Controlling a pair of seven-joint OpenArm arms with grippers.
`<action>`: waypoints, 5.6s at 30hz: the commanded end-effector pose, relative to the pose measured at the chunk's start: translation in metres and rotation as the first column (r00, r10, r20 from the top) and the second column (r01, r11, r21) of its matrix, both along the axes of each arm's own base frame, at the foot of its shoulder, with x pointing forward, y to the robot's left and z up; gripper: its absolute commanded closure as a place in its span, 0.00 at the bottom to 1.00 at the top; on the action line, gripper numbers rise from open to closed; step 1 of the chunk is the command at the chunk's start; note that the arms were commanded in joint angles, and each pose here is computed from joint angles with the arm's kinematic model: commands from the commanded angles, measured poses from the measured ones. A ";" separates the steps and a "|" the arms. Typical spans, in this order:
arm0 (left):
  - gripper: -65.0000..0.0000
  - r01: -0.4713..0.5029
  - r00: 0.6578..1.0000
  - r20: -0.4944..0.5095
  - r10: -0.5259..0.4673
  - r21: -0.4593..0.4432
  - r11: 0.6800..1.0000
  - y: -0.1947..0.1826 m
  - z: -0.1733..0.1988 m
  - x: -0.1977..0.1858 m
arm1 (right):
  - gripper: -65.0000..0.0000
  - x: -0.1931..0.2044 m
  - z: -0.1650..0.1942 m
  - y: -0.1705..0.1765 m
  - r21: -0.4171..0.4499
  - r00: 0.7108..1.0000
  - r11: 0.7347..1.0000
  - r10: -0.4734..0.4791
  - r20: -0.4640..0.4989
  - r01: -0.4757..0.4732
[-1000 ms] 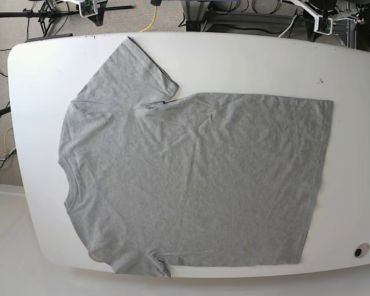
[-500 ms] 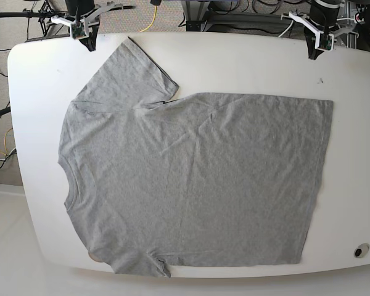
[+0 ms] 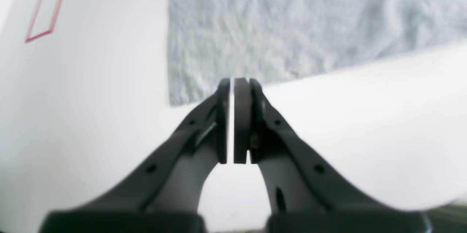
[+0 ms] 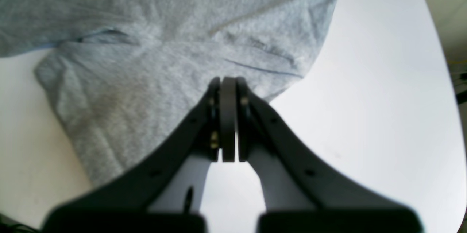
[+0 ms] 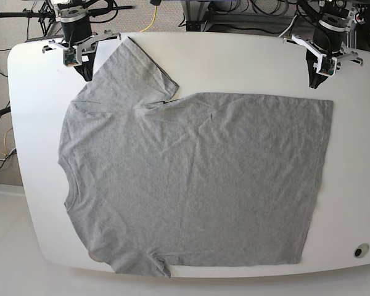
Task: Fold the T-shirt properly
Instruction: 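Move both grippers down toward the shirt's shoulder corners, then open both grippers and reposition them over the shirt's collar-side edge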
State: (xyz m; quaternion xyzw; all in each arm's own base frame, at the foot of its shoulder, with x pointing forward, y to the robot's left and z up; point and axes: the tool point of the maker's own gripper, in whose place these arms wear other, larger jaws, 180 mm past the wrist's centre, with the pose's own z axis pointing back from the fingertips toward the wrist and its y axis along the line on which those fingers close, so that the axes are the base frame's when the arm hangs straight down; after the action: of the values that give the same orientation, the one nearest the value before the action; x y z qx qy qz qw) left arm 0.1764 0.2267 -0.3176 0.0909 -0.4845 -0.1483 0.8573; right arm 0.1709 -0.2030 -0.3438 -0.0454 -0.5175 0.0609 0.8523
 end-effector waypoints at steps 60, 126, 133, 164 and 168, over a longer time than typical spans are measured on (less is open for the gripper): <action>0.55 -0.046 0.995 0.086 0.053 -0.084 0.995 0.029 0.016 0.040 | 0.65 0.043 0.000 0.014 0.141 0.996 0.987 -0.077 0.046 0.070; 0.50 -0.130 0.991 -0.066 0.120 -0.189 0.973 0.048 -0.013 0.018 | 0.50 -0.008 -0.050 -0.044 0.532 0.946 0.786 -0.216 -0.242 0.315; 0.50 -0.139 0.990 -0.064 0.129 -0.189 0.972 0.052 -0.012 0.019 | 0.50 -0.009 -0.054 -0.045 0.546 0.946 0.777 -0.210 -0.245 0.314; 0.49 -0.203 0.979 -0.035 0.201 -0.263 0.943 0.067 0.000 0.029 | 0.49 0.013 -0.069 -0.022 0.637 0.942 0.699 -0.182 -0.281 0.325; 0.50 -0.202 0.979 -0.049 0.196 -0.276 0.940 0.064 -0.005 0.027 | 0.49 0.010 -0.071 -0.019 0.626 0.943 0.712 -0.168 -0.288 0.318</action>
State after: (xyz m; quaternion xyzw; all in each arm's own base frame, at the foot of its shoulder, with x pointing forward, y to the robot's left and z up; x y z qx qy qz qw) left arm 0.1995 0.2911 -0.3310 0.0197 -0.4653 0.0118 0.8848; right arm 0.1831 -0.2199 -0.4160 0.2045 -0.4025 -0.2444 0.8582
